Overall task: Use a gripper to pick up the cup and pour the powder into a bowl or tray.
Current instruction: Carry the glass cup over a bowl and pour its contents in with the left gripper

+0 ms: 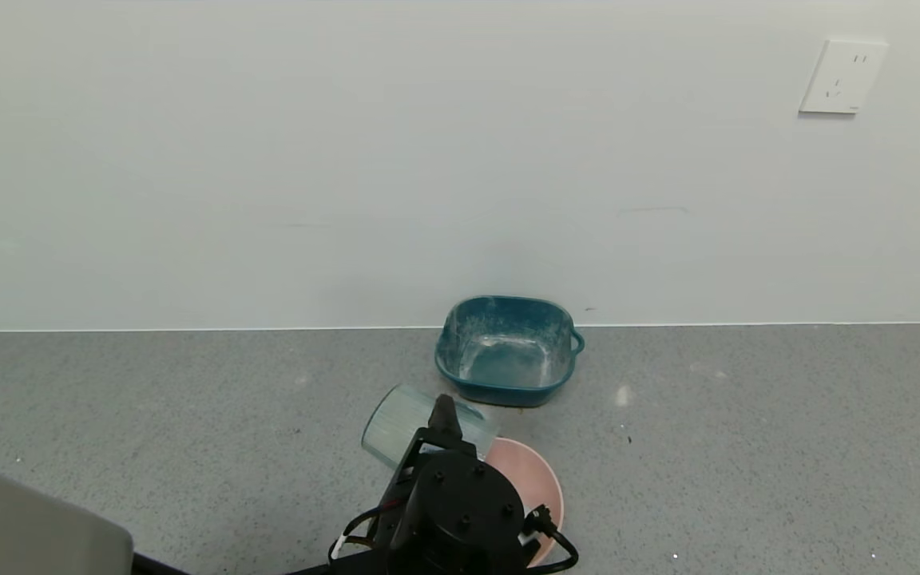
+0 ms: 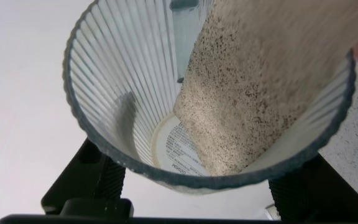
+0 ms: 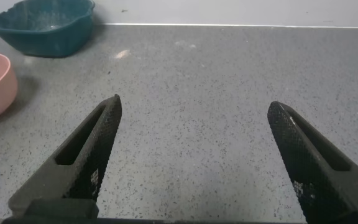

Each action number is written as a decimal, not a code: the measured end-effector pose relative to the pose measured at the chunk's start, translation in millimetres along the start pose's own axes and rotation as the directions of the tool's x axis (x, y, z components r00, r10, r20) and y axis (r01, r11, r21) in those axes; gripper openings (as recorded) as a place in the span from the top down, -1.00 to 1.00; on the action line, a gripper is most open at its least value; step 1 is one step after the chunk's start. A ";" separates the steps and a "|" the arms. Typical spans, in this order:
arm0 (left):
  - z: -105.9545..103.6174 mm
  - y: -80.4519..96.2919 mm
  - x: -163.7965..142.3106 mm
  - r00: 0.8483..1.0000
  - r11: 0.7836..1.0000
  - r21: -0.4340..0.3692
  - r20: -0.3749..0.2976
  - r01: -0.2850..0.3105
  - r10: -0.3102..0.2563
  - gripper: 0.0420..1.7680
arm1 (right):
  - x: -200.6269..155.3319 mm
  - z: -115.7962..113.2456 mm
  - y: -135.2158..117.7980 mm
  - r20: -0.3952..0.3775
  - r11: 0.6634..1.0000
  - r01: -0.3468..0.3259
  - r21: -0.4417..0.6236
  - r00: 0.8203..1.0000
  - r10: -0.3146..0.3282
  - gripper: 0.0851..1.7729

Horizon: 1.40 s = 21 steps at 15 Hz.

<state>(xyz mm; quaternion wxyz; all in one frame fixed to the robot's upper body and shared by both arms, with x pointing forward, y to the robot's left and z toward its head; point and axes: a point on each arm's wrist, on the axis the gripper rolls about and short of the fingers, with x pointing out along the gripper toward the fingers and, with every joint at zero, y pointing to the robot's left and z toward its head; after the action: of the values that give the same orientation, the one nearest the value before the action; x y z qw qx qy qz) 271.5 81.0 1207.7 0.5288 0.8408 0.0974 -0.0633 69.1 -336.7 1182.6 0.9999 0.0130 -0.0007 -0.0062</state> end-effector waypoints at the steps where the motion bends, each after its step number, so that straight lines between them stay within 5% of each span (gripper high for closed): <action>1: 0.4 -0.3 0.1 1.000 1.000 0.001 0.000 0.000 0.000 -0.44 | 0.0 0.0 0.0 0.000 1.000 0.000 0.000 1.000 0.000 -0.93; 21: 4.0 -3.0 -1.4 0.999 1.000 0.030 -0.040 0.005 -0.004 -0.44 | 0.0 0.0 0.0 0.000 1.000 0.000 0.000 1.000 0.000 -0.93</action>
<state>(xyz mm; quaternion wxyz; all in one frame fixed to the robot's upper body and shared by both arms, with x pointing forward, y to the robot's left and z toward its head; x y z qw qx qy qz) 269.5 78.5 1203.6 0.5137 0.8496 0.1090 -0.0491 69.1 -336.8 1182.6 0.9999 0.0129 -0.0005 -0.0062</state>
